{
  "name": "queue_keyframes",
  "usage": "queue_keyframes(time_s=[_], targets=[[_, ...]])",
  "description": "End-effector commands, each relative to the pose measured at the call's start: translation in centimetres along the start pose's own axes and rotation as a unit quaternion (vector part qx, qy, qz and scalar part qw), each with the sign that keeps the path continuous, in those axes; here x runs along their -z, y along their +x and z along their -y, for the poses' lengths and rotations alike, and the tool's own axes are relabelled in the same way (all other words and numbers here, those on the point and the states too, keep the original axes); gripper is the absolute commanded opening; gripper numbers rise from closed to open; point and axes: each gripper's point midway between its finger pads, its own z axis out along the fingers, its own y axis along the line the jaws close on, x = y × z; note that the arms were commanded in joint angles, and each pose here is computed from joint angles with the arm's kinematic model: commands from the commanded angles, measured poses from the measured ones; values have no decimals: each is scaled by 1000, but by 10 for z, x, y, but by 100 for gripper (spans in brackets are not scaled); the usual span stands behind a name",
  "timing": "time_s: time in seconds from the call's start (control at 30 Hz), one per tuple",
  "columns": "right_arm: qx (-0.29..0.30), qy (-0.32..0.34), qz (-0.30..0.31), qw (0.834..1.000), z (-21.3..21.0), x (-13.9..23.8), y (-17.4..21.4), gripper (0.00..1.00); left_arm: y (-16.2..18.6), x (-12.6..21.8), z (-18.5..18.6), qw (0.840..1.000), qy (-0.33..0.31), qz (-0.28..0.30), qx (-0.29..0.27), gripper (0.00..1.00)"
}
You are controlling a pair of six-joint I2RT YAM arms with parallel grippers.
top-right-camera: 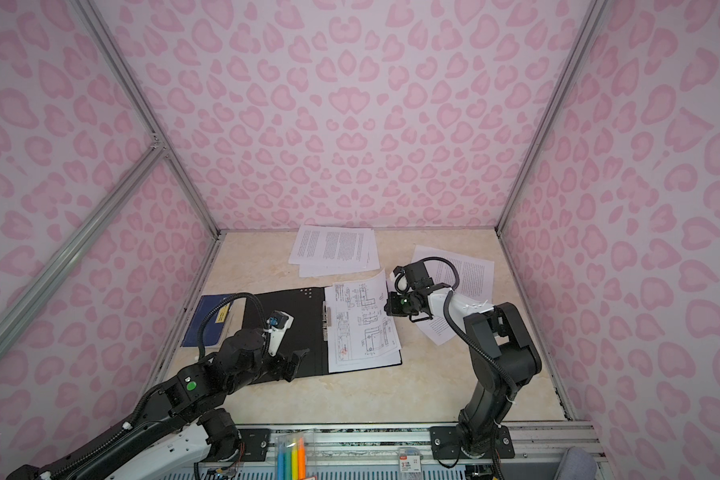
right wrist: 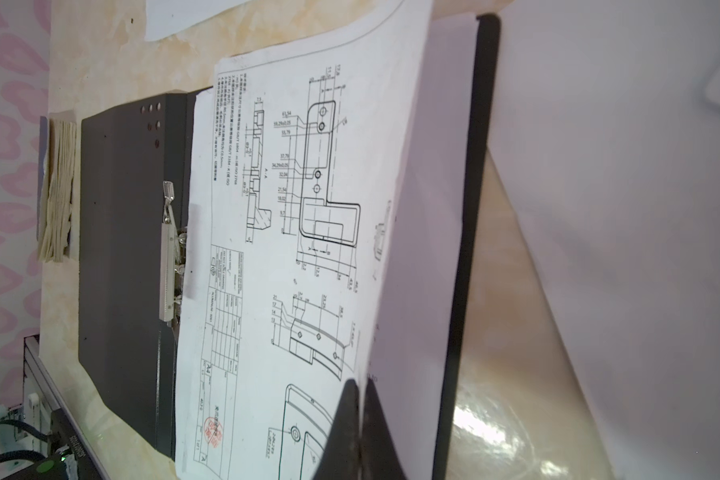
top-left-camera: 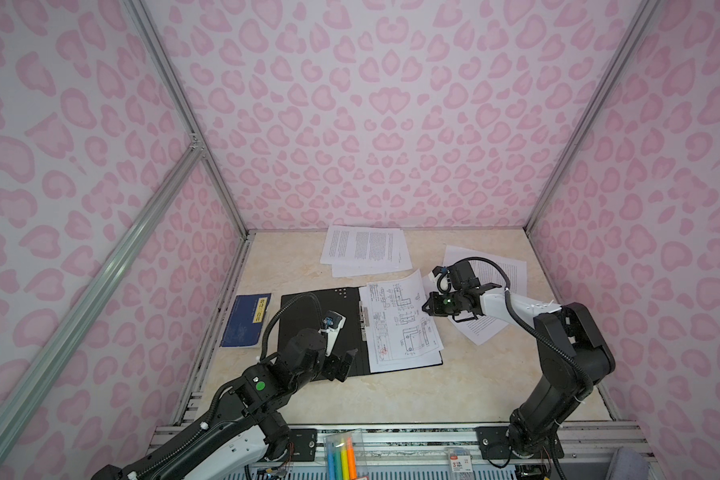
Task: Put the files into the folder
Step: 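Lower the drawing sheet onto the folder, holding its edge with the right gripper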
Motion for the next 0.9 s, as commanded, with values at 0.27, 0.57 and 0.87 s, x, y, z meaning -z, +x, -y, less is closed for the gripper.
queue_keyframes(time_s=[0.27, 0.57, 0.87], targets=[[12, -3, -8, 1000, -2, -4, 14, 0, -2, 0, 3, 1000, 12, 4, -4, 98], [22, -7, -13, 1000, -7, -9, 17, 0, -2, 0, 4, 1000, 15, 4, -1, 98], [28, -6, -20, 999, -9, -12, 19, 0, -3, 0, 4, 1000, 17, 4, 1, 98]])
